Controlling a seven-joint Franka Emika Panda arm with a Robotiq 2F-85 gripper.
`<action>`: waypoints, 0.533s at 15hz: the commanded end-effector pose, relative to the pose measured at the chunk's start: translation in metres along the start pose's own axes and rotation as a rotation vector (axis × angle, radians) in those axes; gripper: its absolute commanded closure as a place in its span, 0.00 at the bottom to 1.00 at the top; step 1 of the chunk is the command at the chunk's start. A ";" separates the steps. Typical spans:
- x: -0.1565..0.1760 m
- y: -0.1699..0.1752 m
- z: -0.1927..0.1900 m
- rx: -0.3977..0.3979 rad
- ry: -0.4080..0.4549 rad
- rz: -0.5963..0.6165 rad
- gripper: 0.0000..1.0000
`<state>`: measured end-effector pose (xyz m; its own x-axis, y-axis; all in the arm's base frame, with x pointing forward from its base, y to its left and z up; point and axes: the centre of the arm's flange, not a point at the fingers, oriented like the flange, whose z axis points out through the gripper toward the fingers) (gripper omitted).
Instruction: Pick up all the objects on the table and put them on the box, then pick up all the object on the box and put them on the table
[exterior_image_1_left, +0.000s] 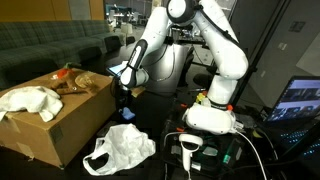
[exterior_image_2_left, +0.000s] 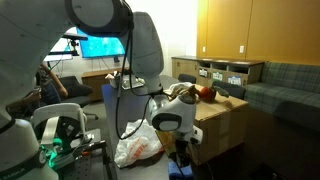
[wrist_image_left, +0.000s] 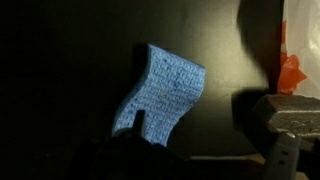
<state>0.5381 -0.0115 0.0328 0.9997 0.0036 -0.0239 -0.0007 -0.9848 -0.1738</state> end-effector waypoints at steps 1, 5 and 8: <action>0.011 0.009 0.026 0.034 0.009 -0.005 0.00; 0.006 0.019 0.048 0.044 -0.013 0.014 0.00; 0.009 0.019 0.058 0.038 -0.020 0.016 0.00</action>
<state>0.5376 -0.0217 -0.0128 0.9981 -0.0190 -0.0591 -0.0307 -0.9785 -0.2041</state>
